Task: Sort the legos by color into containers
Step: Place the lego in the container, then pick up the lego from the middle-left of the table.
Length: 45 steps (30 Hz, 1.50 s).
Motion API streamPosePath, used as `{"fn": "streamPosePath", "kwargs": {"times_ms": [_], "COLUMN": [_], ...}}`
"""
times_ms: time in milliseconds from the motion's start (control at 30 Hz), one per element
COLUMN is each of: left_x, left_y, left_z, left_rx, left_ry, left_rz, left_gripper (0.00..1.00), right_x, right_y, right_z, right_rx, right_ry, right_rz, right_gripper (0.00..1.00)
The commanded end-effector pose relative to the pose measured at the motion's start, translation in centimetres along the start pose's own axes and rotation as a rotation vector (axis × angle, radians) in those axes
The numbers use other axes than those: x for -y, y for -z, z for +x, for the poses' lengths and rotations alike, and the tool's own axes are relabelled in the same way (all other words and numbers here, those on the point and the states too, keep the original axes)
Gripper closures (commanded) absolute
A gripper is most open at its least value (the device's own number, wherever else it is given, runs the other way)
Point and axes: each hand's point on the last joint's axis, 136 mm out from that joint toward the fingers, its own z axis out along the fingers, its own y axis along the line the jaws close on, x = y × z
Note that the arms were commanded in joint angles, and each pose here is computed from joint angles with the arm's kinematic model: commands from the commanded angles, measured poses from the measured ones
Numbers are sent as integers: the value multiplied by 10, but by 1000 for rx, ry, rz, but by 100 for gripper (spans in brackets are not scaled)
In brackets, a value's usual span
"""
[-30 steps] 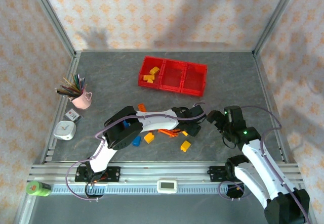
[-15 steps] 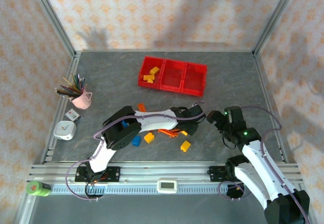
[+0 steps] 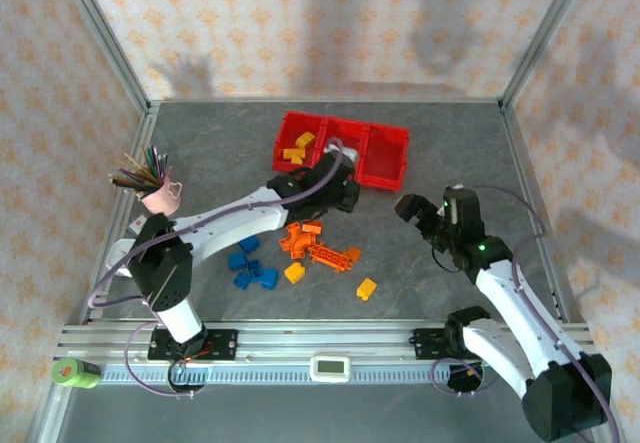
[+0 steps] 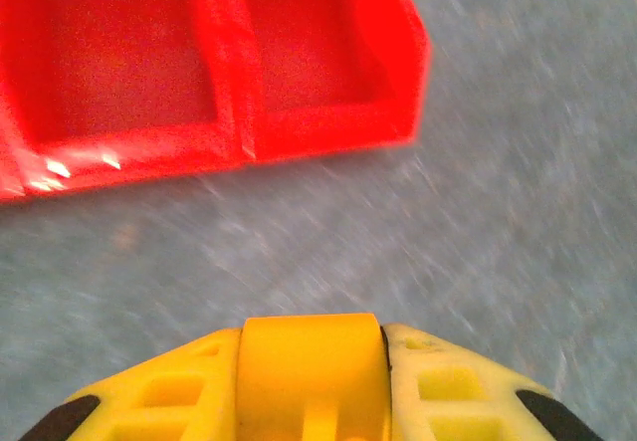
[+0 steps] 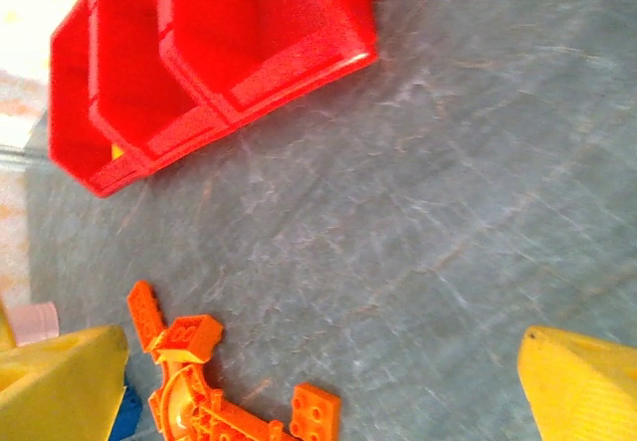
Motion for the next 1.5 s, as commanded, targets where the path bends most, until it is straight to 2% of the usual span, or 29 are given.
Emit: {"fn": "streamPosePath", "kwargs": {"times_ms": [0, 167, 333, 567, 633, 700, 767, 900, 1067, 1200, 1333, 1467], "left_x": [-50, -104, -148, -184, -187, -192, -192, -190, -178, -156, -113, -73], "left_y": [0, -7, -40, -97, -106, -114, -118, -106, -86, -69, -48, -25], "left_z": [-25, -73, -109, -126, -128, -125, -124, -131, -137, -130, -100, -50], "left_rx": [71, 179, 229, 193, 189, 176, 157, 170, 176, 137, 98, 17], "left_ry": [76, 151, 227, 247, 232, 239, 244, 238, 247, 251, 195, 152], "left_rz": [-155, -295, -358, -428, -449, -450, -435, -430, -372, -293, -209, -140], "left_gripper": [74, 73, 73, 73, 69, 60, 52, 45, 40, 37, 35, 33], "right_x": [-38, -56, -58, -56, -56, -56, -58, -59, -58, -50, -33, -15], "right_y": [-6, -23, -34, -34, -34, -35, -33, -29, -23, -16, -5, 8], "right_z": [-10, -8, -11, -20, -20, -20, -21, -23, -24, -22, -21, -19], "right_rx": [10, -12, -6, 24, 24, 23, 23, 29, 32, 23, 33, 52], "right_ry": [94, 130, 145, 170, 171, 170, 172, 180, 187, 181, 161, 136], "right_rz": [-115, -176, -180, -138, -138, -138, -140, -132, -115, -70, 8, 80], "right_gripper": [0, 0, 0, 0, 0, 0, 0, 0, 0, 0, 0, 0]}}
